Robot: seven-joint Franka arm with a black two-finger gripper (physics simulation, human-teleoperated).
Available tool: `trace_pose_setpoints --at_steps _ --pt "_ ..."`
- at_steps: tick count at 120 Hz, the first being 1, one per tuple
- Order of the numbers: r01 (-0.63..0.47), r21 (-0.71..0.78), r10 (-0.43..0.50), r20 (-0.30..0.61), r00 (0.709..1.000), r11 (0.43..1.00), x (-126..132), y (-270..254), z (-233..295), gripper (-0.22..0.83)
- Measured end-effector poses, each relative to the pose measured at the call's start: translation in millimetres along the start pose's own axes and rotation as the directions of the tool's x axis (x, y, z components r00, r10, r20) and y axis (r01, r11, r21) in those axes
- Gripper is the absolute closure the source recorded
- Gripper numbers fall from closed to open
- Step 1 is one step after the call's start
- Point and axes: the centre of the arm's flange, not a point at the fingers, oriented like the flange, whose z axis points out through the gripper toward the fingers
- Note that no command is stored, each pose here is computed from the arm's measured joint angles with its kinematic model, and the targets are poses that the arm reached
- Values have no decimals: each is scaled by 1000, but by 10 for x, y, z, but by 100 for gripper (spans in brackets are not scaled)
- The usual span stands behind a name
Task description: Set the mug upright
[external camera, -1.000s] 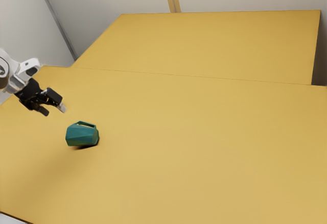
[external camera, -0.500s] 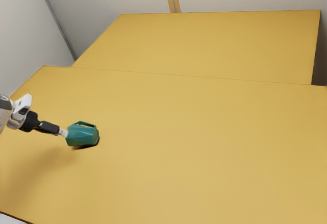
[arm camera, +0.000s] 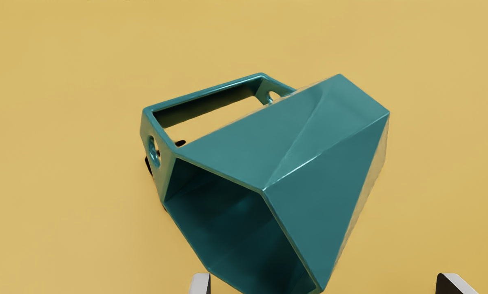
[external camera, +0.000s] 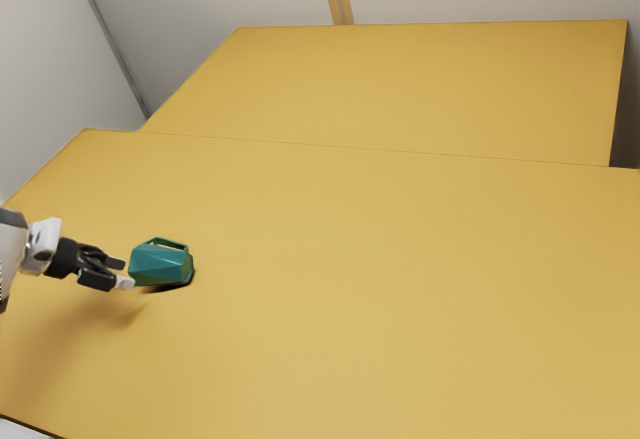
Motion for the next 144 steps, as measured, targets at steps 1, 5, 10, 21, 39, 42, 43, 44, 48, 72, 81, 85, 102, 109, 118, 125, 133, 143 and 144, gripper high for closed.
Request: trace_pose_setpoints --at_steps 1,5,10,21,39,42,43,44,48,72,81,85,102,109,118,125,133,143,144 --pt "-3 -1 3 -3 1000 1000 -3 6 9 0" --pt "-17 -5 16 -15 1000 1000 -8 30 46 0" --pt "-36 -8 36 -28 999 999 0 55 87 0" --pt "-80 -13 80 -50 996 997 27 109 174 0" --pt "-130 -14 129 -78 989 991 21 183 278 5" --pt "-137 -12 135 -82 987 991 19 185 283 7" --pt "-139 -11 138 -83 987 990 18 185 284 7" --pt "-141 -10 140 -84 987 990 17 185 284 8" --pt "-149 -5 148 -89 985 989 12 183 284 10" --pt "-184 22 185 -106 977 983 -60 147 244 31" --pt "-199 33 201 -115 973 980 -53 139 218 42" --pt "-207 36 210 -118 971 978 -43 138 209 46" --pt "-241 43 244 -123 962 970 -5 142 205 57" --pt "-256 45 260 -125 958 966 22 146 206 62" --pt "-277 48 281 -126 951 960 68 157 203 67" --pt "-294 52 298 -127 946 954 115 168 193 70" --pt "-317 63 323 -130 937 946 196 189 154 73" --pt "-338 73 345 -132 929 938 267 212 130 75" --pt "-340 74 347 -132 928 938 273 214 129 75"
